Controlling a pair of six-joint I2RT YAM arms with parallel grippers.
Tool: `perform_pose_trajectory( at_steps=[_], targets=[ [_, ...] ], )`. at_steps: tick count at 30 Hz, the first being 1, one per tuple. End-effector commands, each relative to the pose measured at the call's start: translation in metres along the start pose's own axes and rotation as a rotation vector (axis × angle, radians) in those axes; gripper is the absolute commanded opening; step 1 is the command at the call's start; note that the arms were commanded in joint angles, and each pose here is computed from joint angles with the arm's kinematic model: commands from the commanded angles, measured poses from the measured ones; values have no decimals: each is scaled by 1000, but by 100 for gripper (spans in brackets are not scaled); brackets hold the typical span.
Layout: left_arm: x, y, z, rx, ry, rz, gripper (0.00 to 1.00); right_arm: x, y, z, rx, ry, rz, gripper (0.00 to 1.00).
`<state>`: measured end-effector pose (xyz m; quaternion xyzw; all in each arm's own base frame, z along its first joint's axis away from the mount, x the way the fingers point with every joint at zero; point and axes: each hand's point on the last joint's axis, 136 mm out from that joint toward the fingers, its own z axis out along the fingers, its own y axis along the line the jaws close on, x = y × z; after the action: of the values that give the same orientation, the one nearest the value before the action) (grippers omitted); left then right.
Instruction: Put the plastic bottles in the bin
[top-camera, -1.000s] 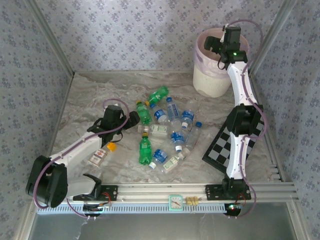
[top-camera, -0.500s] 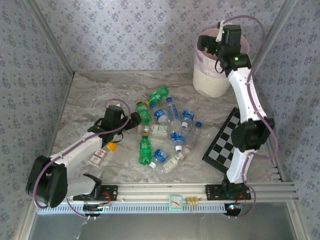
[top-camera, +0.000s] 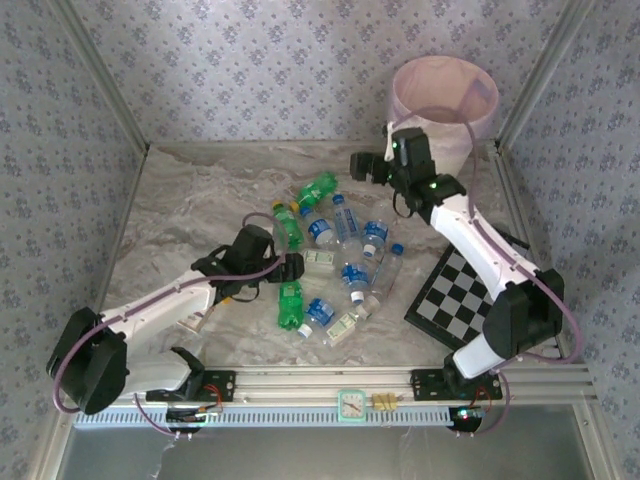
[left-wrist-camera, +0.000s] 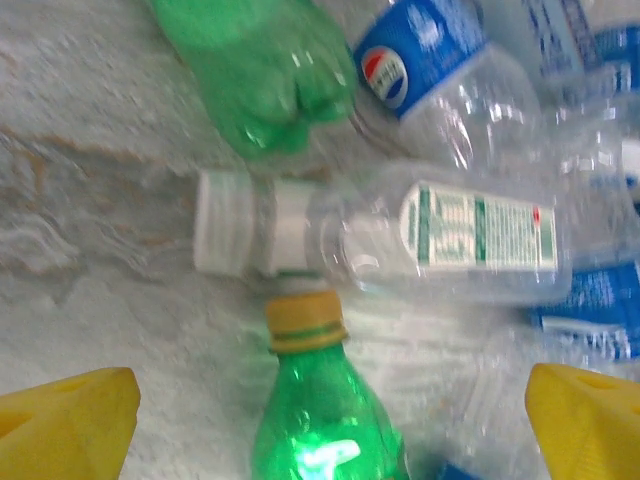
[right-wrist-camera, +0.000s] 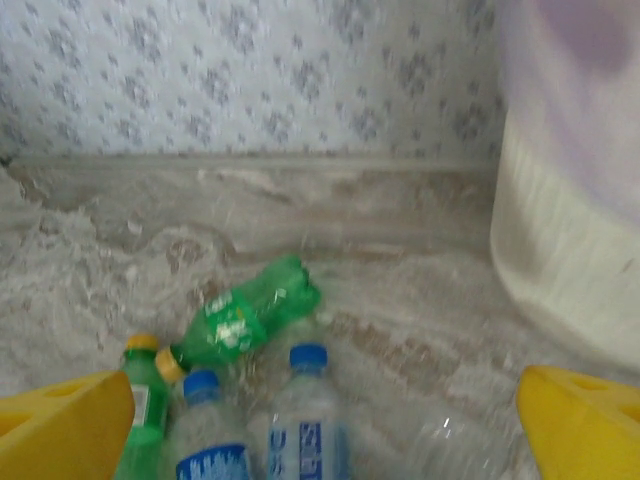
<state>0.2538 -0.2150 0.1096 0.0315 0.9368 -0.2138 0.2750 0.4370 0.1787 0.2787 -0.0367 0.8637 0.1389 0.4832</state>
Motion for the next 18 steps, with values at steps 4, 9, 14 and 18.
perform_pose_trajectory(
  at_steps=[4, 9, 14, 18],
  targets=[
    [53, 6, -11, -34, 137, 79, 98, 36, 5, -3, 8, 13, 120, 100],
    [81, 13, -8, -56, 203, 78, 98, 64, 9, 0, -14, 31, 186, 100],
    [94, 17, 1, -81, 242, 96, 97, 59, 23, 0, -67, -9, 190, 100],
    [98, 16, 6, -89, 257, 108, 96, 54, 33, 3, -91, -15, 181, 100]
  ],
)
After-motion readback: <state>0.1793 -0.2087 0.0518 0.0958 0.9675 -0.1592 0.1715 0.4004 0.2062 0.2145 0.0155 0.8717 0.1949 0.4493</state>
